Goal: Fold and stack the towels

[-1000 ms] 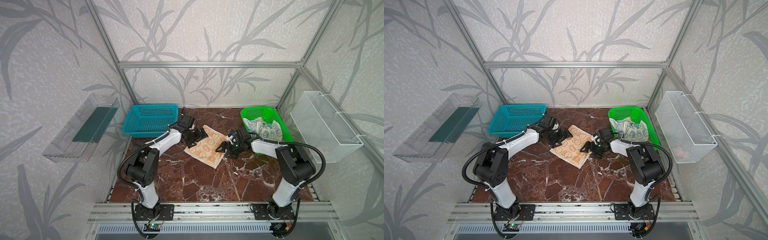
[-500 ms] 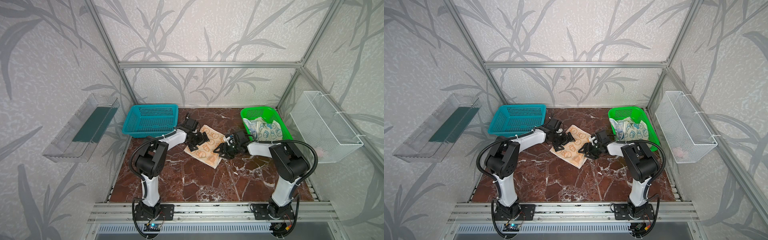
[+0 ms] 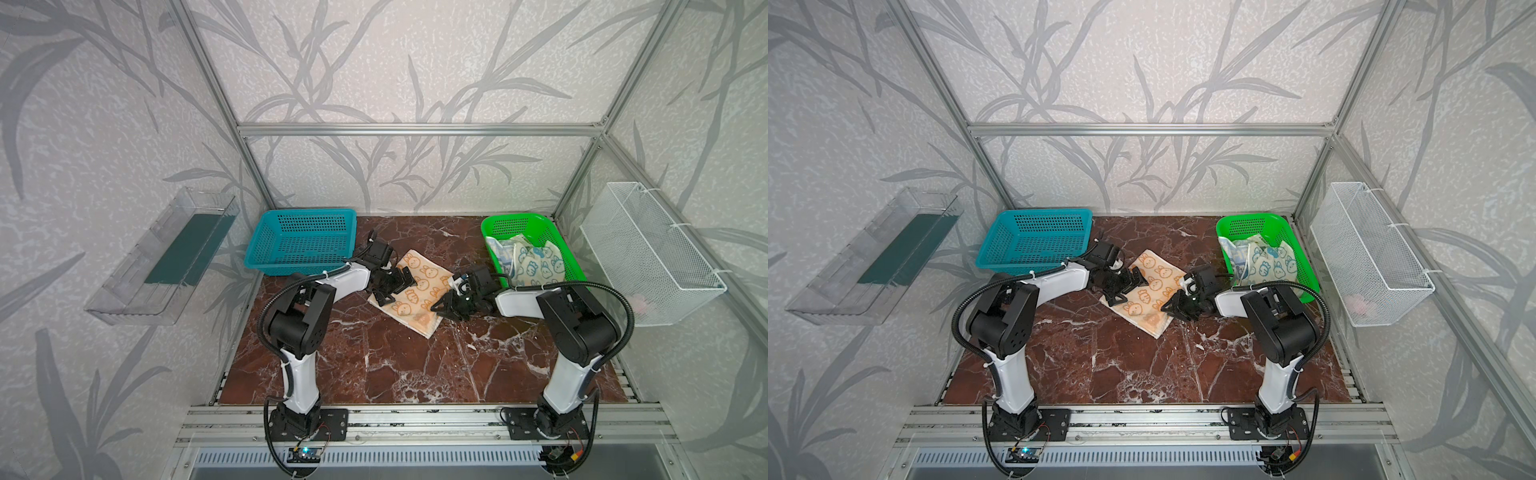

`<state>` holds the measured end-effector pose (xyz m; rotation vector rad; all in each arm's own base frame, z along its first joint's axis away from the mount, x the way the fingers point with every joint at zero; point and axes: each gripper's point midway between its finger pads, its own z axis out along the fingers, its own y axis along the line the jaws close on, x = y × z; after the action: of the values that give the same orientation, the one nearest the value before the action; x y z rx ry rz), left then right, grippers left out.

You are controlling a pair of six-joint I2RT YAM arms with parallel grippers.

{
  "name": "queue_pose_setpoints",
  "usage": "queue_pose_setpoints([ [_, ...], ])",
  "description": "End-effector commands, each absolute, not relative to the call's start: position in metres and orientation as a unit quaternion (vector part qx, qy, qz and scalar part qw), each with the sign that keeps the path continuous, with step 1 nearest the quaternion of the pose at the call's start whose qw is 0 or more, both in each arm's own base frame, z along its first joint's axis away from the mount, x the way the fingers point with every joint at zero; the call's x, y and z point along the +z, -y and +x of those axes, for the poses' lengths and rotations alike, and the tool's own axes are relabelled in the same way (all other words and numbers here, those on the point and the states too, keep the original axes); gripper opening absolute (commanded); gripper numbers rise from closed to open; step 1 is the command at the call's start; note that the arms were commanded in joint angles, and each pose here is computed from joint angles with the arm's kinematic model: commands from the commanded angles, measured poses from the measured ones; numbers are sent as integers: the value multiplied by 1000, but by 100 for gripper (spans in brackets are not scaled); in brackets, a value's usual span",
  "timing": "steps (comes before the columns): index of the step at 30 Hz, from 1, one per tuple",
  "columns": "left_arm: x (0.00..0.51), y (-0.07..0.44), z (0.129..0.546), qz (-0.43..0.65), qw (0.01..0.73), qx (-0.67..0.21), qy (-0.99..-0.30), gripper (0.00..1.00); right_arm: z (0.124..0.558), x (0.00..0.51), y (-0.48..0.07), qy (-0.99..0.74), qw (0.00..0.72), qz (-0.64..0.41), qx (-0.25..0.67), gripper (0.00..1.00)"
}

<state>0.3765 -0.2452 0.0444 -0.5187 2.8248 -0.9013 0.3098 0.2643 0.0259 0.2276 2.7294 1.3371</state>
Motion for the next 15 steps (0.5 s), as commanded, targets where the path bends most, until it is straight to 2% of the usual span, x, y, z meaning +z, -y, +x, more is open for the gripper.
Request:
queue_pose_setpoints([
  [1,18,230,361,-183,44,-258,-948,99,306,28,-265,-895,49,76,438,23],
  [5,16,227,360,-184,43,-254,-949,99,303,26,-254,-914,54,66,396,17],
  [8,13,224,359,-186,40,-251,-949,99,300,24,-246,-928,53,53,365,15],
  [11,11,220,356,-186,40,-246,-950,99,296,27,-236,-941,57,36,331,25],
  [15,11,214,357,-174,40,-231,-956,99,300,61,-226,-948,92,-14,303,46],
])
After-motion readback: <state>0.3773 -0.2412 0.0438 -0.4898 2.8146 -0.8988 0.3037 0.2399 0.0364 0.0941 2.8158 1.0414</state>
